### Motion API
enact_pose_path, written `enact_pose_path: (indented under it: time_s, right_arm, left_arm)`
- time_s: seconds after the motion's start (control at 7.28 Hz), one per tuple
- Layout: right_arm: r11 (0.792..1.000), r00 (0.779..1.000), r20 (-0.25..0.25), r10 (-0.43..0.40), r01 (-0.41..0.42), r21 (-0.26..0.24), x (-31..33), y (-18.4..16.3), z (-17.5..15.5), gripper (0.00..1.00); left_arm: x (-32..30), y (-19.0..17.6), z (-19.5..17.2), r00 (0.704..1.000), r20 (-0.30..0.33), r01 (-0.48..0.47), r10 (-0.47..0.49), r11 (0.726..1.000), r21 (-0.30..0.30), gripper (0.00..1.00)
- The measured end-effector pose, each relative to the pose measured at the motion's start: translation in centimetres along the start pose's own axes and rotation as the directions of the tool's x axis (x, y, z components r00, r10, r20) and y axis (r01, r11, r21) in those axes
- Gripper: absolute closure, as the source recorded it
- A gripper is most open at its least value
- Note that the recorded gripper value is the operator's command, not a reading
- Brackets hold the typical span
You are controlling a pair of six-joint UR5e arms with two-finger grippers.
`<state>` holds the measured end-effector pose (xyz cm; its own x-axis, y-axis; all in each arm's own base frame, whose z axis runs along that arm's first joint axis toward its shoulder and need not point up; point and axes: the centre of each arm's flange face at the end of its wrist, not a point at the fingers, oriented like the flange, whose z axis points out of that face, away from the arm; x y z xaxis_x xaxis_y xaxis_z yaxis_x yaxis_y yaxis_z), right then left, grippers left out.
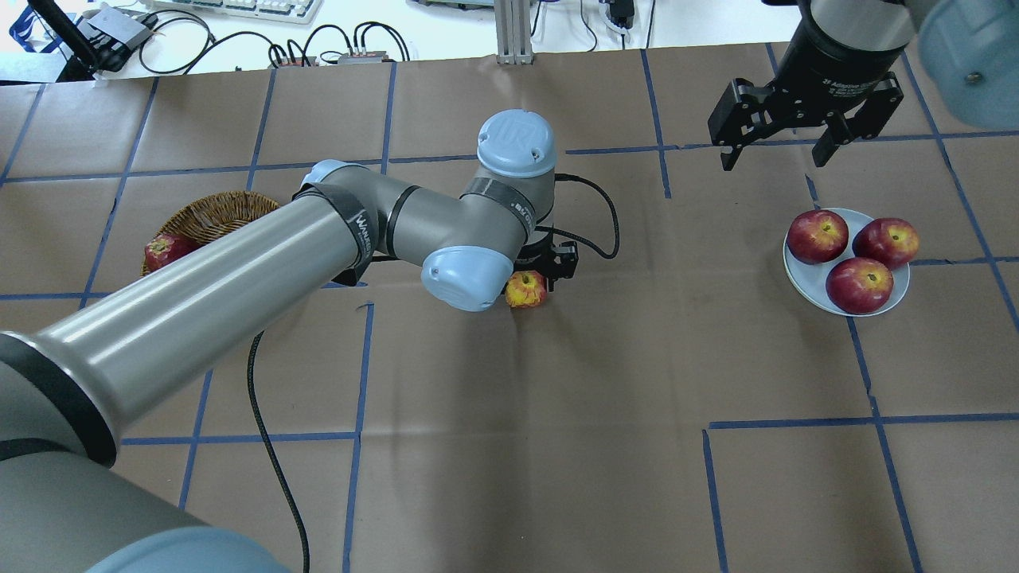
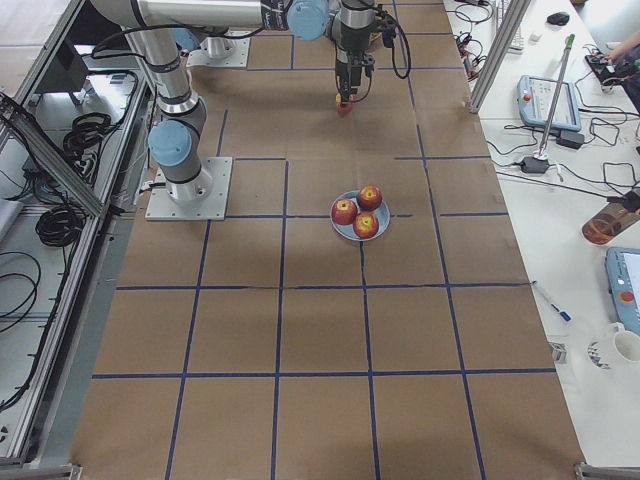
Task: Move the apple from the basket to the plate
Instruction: 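Lift the apple with the left gripper and carry it toward the table center, then lower the apple onto the table and open the left gripper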
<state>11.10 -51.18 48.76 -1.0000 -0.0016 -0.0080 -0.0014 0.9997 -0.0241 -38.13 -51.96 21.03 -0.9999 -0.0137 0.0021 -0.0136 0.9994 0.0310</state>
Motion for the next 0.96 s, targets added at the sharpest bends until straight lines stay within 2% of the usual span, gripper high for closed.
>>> enact_pose_path:
  time_s: [0.27, 0.55, 0.96]
  right_arm:
    - [1.000, 1.000, 0.000, 0.000, 0.000, 0.001, 0.0, 0.0, 0.0, 0.00]
    - [1.000, 1.000, 0.000, 0.000, 0.000, 0.001, 0.0, 0.0, 0.0, 0.00]
    - [1.000, 1.000, 0.001, 0.000, 0.000, 0.001, 0.0, 0.0, 0.0, 0.00]
  left_arm:
    - [0.0, 0.0, -0.3, 1.000, -0.001, 0.000, 0.000, 1.000, 0.004, 0.02]
    - [-0.6, 0.2, -3.3, 1.000, -0.010, 0.004, -0.003, 0.999, 0.033, 0.02]
    - [-6.8, 1.9, -13.5, 0.998, 0.017, -0.054, 0.053, 0.998, 0.024, 0.02]
